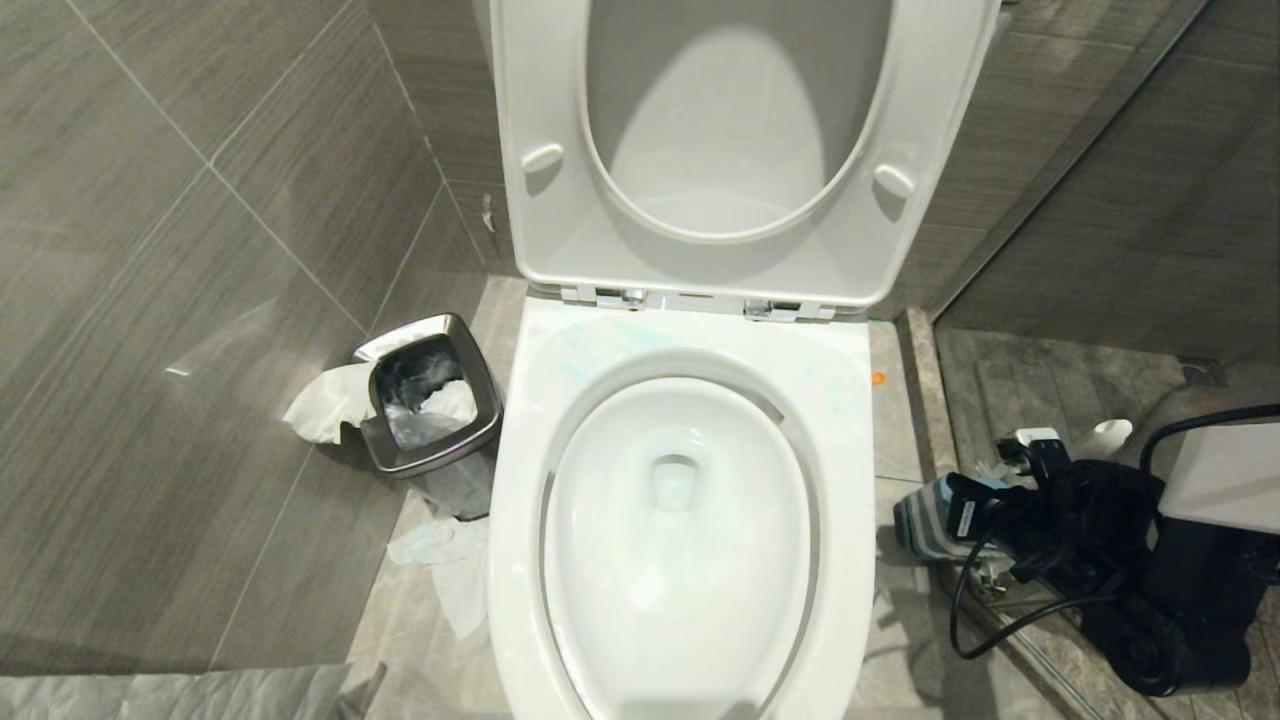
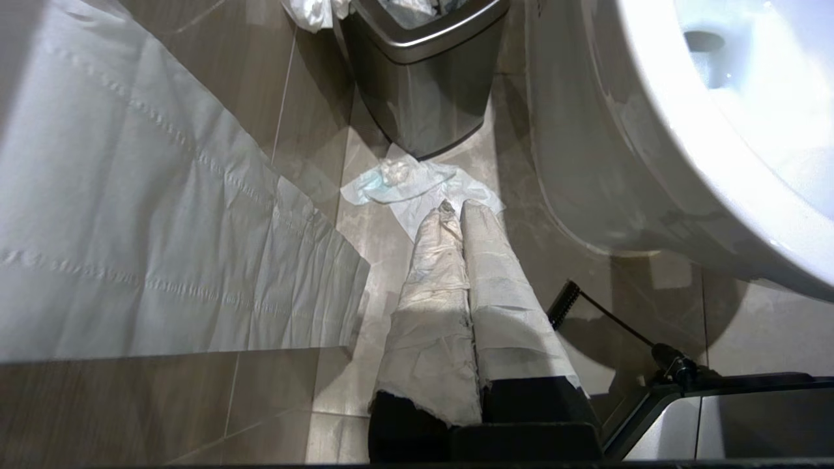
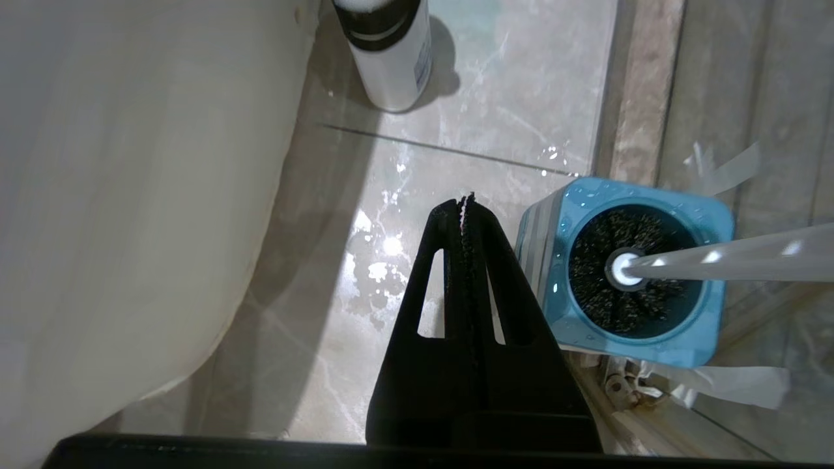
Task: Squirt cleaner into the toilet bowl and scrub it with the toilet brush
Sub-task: Pour in the cleaning agent
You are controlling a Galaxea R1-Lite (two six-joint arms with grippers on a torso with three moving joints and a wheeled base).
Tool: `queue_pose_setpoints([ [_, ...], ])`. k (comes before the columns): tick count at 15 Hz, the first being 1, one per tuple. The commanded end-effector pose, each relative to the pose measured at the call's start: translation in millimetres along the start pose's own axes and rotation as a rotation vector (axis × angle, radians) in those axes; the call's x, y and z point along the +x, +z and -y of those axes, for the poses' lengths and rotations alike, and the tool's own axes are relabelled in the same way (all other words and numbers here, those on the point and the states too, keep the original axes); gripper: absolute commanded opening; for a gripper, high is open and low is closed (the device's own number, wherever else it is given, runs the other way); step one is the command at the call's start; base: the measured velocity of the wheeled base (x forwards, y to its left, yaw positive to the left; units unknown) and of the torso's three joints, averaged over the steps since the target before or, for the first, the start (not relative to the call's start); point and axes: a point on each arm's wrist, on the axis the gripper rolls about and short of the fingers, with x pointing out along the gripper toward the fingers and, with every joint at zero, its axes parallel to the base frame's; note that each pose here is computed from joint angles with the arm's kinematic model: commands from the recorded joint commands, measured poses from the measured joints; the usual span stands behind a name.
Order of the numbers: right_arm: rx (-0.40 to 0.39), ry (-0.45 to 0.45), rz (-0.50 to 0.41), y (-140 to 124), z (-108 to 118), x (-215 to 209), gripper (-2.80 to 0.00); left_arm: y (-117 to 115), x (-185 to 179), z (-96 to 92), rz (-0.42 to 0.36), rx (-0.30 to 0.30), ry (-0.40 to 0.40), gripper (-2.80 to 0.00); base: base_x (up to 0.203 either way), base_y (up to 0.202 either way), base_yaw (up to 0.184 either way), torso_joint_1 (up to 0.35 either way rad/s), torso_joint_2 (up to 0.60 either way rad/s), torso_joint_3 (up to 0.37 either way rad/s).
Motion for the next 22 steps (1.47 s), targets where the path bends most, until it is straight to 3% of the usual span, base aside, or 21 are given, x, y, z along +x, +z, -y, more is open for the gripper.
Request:
queue_pose_setpoints([
  [1,-0.001,0.001,0.008,1,0,0,-2.8,0,0,0.0,-0.002,0.001,0.0,-2.8,0.0,0.0,0.0,0.002,0.0,-0.157],
  [10,-0.003,0.005,0.038,7,0,3,-2.8,0,0,0.0,-0.003,0.001,0.0,-2.8,0.0,0.0,0.0,0.002,0.0,-0.191],
  [15,-0.013,0.066,0.041,8,-5,4,-2.8,0,0,0.0,-0.005,0.0,0.001,-2.8,0.0,0.0,0.0,0.002,0.0,-0.195],
  [22,-0.039,0.091,0.112,24,-7,10,-2.8,0,0,0.0,0.0,0.001,0.0,-2.8,0.0,0.0,0.0,0.004,0.0,-0.177],
])
